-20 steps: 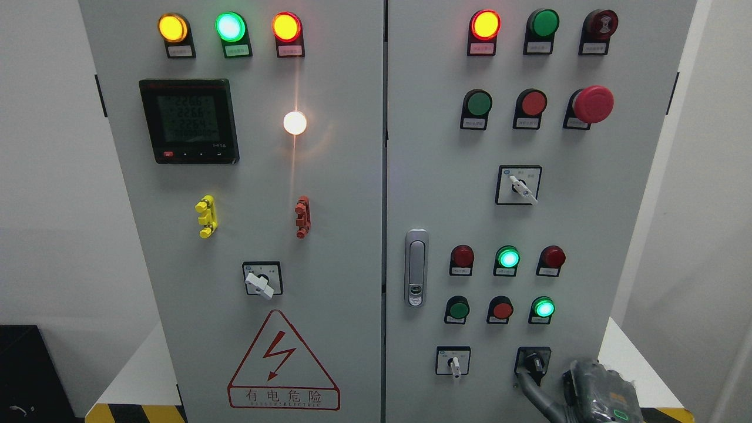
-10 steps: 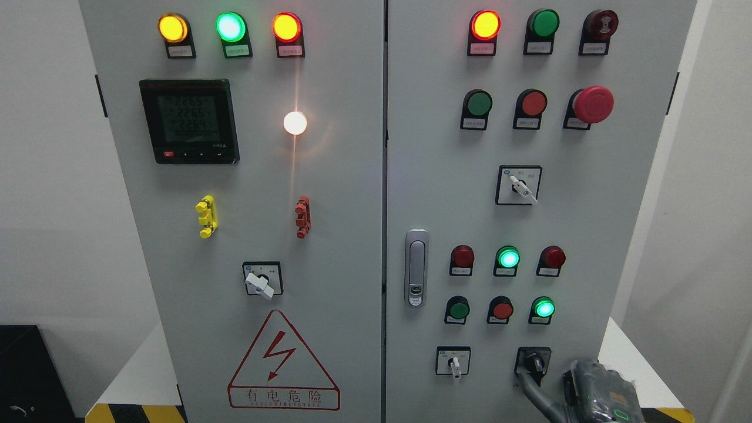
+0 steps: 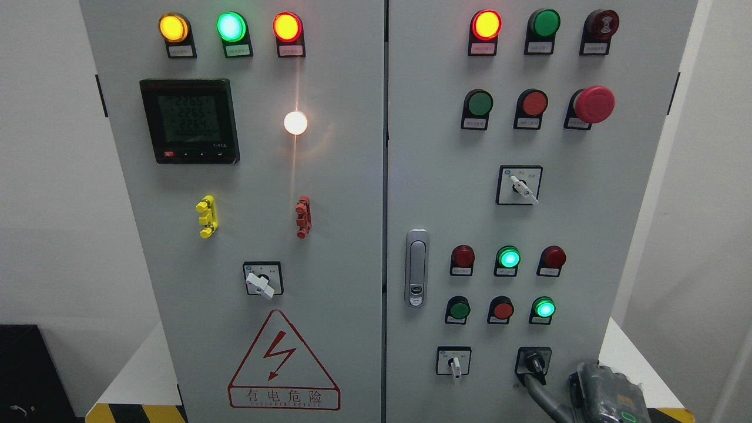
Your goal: Flip black knob to close circuit
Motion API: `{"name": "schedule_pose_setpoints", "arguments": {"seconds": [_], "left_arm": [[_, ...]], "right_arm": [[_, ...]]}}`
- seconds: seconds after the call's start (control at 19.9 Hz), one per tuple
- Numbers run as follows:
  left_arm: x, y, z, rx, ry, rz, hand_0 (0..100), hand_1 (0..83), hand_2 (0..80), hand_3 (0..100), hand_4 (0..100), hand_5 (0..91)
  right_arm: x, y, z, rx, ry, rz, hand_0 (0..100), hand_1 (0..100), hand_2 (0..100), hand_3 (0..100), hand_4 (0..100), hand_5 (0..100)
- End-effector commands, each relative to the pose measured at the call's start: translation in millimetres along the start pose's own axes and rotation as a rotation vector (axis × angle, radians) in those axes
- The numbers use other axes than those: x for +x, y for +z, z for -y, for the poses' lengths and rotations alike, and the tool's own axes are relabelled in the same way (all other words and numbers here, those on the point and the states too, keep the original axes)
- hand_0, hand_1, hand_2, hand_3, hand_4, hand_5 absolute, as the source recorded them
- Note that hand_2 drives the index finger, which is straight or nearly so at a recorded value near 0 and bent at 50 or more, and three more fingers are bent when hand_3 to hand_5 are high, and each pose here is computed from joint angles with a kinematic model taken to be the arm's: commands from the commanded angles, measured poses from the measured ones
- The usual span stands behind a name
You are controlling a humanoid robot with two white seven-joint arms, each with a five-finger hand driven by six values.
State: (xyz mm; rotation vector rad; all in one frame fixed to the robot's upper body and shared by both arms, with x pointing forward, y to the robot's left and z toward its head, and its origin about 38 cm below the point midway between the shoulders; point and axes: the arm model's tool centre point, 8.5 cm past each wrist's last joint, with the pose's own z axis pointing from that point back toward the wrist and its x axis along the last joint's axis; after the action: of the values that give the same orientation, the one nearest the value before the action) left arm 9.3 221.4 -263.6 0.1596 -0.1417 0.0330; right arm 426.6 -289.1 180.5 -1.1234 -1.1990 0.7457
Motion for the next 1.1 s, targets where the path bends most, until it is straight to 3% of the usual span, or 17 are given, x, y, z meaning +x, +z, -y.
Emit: {"name": "schedule_pose_setpoints", "arguments": {"seconds": [0.0,1.05], "left_arm": [[-0.1,0.0,0.0,0.0,-0.001,0.0,12,55.6,0.0,0,0,0.0],[-0.1,0.0,-0.1,0.0,0.0,0.0,12,55.6,0.0,0,0,0.0]], "right_arm": [[-10.7,-0.4,2.7,-0.008,-0.007,-0.029,0,0,90,100,93,94],[-6.7,-0.7,12.0,-0.035,-0.03,-0.02,0,0,89,100,93,94]]}}
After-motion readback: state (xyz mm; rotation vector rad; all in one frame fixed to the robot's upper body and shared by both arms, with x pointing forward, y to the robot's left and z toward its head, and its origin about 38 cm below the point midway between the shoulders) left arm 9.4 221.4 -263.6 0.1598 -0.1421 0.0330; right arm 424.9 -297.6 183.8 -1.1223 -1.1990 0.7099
